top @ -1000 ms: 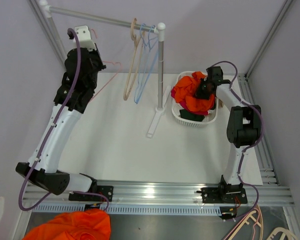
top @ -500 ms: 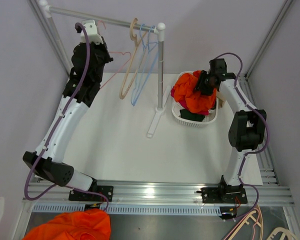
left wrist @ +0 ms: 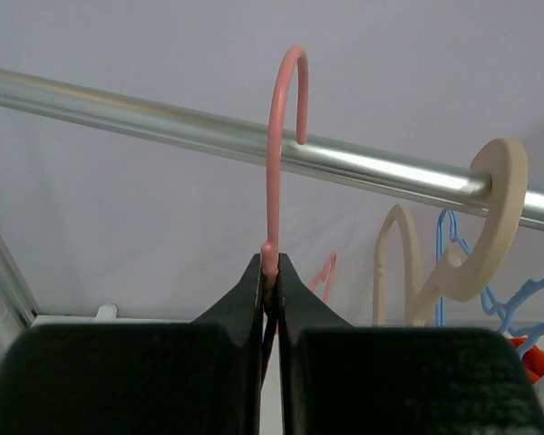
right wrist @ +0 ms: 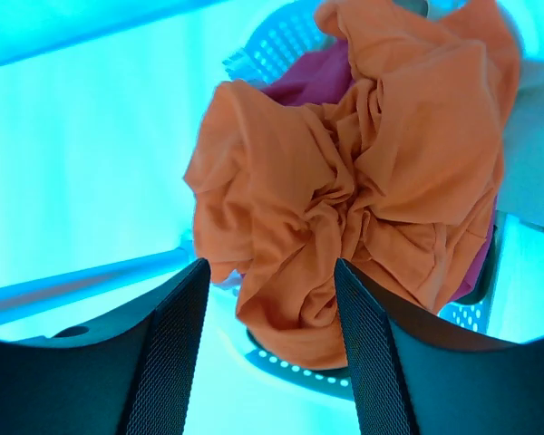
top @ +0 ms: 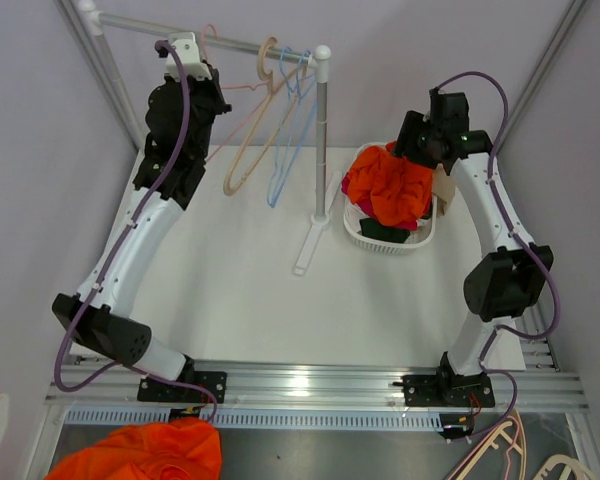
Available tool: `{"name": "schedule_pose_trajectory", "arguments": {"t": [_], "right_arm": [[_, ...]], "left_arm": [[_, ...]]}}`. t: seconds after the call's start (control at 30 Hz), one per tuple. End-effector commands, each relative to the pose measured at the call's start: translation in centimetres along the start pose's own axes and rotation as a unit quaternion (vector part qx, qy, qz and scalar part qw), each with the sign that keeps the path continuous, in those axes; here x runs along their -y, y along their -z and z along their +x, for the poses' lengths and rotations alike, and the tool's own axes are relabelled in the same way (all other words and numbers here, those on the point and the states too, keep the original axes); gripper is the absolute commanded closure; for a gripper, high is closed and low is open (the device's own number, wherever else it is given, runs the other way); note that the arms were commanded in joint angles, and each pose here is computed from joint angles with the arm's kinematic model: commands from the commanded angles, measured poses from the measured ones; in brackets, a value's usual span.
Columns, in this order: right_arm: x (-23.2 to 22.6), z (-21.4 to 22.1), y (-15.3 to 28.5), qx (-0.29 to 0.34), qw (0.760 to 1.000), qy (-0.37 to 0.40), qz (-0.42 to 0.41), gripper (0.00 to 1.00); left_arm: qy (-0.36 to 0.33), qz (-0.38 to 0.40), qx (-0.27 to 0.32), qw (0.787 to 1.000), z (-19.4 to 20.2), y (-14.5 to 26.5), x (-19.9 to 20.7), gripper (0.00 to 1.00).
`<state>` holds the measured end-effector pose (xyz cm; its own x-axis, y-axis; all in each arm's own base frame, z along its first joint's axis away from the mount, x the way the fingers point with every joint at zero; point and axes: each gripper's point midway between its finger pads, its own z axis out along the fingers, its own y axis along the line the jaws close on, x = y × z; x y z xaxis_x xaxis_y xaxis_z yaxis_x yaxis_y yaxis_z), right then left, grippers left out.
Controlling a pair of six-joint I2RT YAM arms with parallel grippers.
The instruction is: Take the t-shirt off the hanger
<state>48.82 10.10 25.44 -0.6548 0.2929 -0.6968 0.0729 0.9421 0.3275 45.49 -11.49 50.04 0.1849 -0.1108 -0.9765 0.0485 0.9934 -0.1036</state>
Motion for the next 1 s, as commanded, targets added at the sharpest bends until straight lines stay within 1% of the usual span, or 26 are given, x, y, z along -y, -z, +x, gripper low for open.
{"name": "schedule_pose_trajectory", "arguments": {"t": [0.0, 0.13, 0.23, 0.47, 0.7, 0.73, 0.77, 0.8, 0.83, 0.9, 0.97], "right_arm": [[-1.2, -2.7, 4.1, 0.045, 0.999, 0.015, -0.015, 0.38], [-2.0, -3.4, 6.1, 0.062, 0.997, 0.023, -0.030, 0.37], [-2.2, -3.5, 7.1, 0.073, 0.996, 0.027, -0.033, 0.38], [-2.5, -3.4, 8.5, 0.093, 0.994, 0.029, -0.047, 0.37], [-2.7, -3.1, 8.5, 0.091, 0.994, 0.024, -0.055, 0.37], [-3.0, -3.0, 8.5, 0.091, 0.994, 0.025, -0.058, 0.37], [-3.1, -3.0, 8.5, 0.091, 0.994, 0.024, -0.059, 0.37], [-3.3, -3.0, 8.7, 0.092, 0.994, 0.025, -0.062, 0.37], [-3.4, -3.1, 8.9, 0.094, 0.993, 0.025, -0.063, 0.37], [-3.7, -3.1, 9.2, 0.095, 0.993, 0.027, -0.066, 0.37], [-3.9, -3.2, 10.0, 0.102, 0.992, 0.031, -0.070, 0.37]], "left_arm": [[-0.005, 0.025, 0.046, 0.999, -2.2, -1.0, 0.9, 0.99], [0.000, 0.031, 0.048, 0.998, -1.6, -1.9, 1.4, 0.99], [0.002, 0.044, 0.039, 0.998, -0.8, -2.9, 2.2, 0.99], [0.024, 0.068, 0.027, 0.997, 0.1, -3.8, 3.6, 0.99], [0.024, 0.084, 0.001, 0.996, 1.7, -3.4, 4.1, 0.99], [0.026, 0.086, 0.002, 0.996, 1.5, -3.1, 4.1, 0.93], [0.025, 0.090, -0.003, 0.996, 1.9, -3.0, 4.1, 0.74], [0.024, 0.095, -0.002, 0.995, 1.9, -2.8, 4.3, 0.66], [0.024, 0.095, 0.000, 0.995, 1.5, -2.5, 4.2, 0.62], [0.022, 0.088, 0.000, 0.996, 1.3, -2.2, 3.8, 0.58], [0.021, 0.079, -0.003, 0.997, 0.6, -1.4, 3.3, 0.47]]}}
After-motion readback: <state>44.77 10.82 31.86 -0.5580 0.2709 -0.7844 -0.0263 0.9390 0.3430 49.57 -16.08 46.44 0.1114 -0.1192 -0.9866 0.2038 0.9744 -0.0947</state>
